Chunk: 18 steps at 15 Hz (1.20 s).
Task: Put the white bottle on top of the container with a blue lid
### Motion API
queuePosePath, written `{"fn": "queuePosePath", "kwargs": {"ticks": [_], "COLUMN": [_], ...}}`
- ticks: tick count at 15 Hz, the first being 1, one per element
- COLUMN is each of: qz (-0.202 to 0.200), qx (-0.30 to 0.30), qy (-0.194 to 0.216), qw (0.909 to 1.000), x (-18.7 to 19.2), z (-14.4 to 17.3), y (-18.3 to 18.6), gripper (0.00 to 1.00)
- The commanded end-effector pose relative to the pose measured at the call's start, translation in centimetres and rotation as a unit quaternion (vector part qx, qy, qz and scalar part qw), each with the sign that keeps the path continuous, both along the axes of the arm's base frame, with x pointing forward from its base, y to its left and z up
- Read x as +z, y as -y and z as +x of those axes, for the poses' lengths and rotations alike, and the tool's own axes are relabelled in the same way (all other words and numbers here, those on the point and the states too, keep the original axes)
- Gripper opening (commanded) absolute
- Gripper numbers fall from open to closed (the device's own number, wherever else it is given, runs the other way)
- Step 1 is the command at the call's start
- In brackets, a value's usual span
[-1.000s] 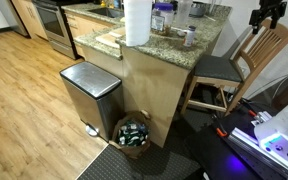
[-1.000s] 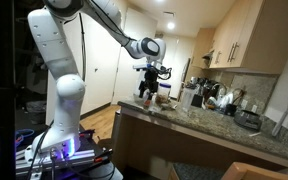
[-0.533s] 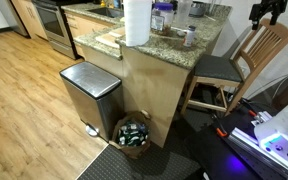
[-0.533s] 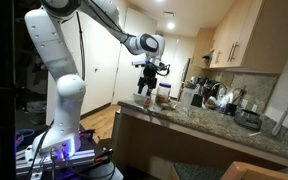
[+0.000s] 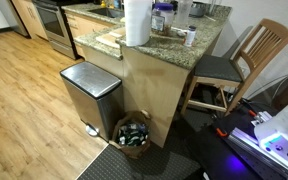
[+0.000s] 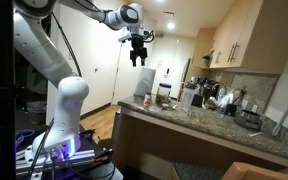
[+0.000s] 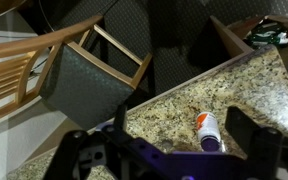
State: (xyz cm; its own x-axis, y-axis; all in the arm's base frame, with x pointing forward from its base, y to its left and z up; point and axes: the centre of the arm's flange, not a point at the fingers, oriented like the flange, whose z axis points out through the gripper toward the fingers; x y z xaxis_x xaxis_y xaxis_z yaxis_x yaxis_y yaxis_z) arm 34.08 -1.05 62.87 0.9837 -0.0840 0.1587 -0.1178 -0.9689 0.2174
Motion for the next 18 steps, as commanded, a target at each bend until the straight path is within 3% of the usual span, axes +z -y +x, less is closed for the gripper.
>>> {"fn": "queuePosePath", "kwargs": {"ticks": [1, 3, 4, 7, 10, 12, 13, 18], "qz": [0.0, 0.015, 0.066, 0.122, 0.126, 0.111, 0.118, 0.118], "qx": [-0.001, -0.014, -0.015, -0.039, -0.073, -0.087, -0.073, -0.073], "qy": [-0.001, -0.003, 0.0, 0.057, 0.11, 0.102, 0.104, 0.105], "qw": [1.0, 0.9998, 0.9977, 0.9901, 0.9832, 0.9847, 0.9849, 0.9848], "x": [-0.1, -1.1, -1.9, -3.2, -5.6, -8.1, -5.7, -5.9], "z": [0.0, 1.2, 2.3, 5.0, 8.3, 9.5, 8.2, 8.4], "y": [0.1, 0.8, 1.1, 1.3, 2.3, 2.1, 2.1, 2.0], "gripper": [1.0, 1.0, 1.0, 1.0, 1.0, 1.0, 1.0, 1.0]}}
